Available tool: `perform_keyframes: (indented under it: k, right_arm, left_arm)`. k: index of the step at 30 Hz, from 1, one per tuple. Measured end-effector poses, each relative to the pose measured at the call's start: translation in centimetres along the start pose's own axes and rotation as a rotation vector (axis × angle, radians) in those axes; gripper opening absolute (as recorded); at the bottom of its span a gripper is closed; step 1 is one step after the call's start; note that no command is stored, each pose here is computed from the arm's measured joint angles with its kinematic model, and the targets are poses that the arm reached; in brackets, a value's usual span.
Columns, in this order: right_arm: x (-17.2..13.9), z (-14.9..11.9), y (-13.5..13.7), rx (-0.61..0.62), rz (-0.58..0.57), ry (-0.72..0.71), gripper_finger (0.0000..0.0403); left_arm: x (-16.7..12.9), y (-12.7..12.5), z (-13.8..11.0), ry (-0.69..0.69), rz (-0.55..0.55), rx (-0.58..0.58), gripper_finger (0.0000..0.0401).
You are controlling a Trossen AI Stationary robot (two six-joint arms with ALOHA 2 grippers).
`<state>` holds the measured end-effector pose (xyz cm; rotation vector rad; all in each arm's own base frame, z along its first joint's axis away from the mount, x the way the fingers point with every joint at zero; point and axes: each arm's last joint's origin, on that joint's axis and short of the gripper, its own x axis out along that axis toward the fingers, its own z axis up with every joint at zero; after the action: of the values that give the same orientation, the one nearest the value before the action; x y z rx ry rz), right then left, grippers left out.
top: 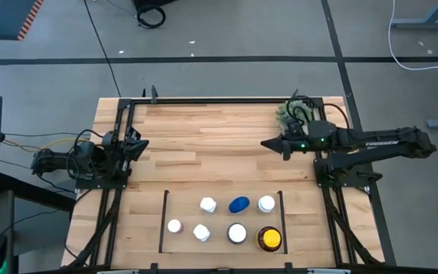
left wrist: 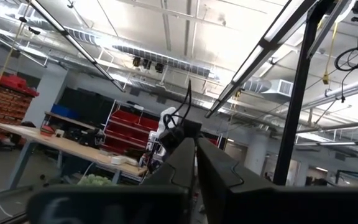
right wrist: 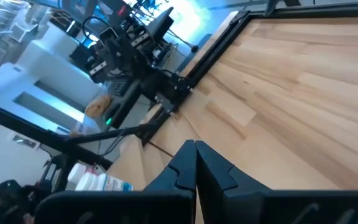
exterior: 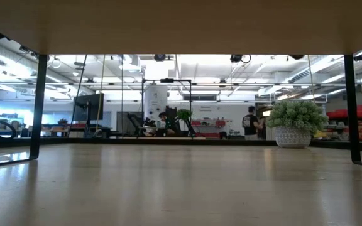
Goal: Pick and place medicine bottles onto shelf by color
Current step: Return to Home Position
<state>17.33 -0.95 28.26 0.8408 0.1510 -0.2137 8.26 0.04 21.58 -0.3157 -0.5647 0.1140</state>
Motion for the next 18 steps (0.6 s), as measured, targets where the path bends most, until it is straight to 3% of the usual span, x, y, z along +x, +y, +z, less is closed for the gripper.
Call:
perform_keyframes:
  k: [8,18]
  right_arm:
    - [-0.5,-2.2,-2.6,0.005,-0.006,0.007,0.0006]
    - [-0.8,-5.6,-6.4,0.117,0.118,-0.079,0.0006]
  left_arm:
    - [0.0,0.0,-0.1,0.012,0.003,0.014,0.0021]
    - [0.0,0.1,-0.5,0.047,0.011,-0.019,0.0027]
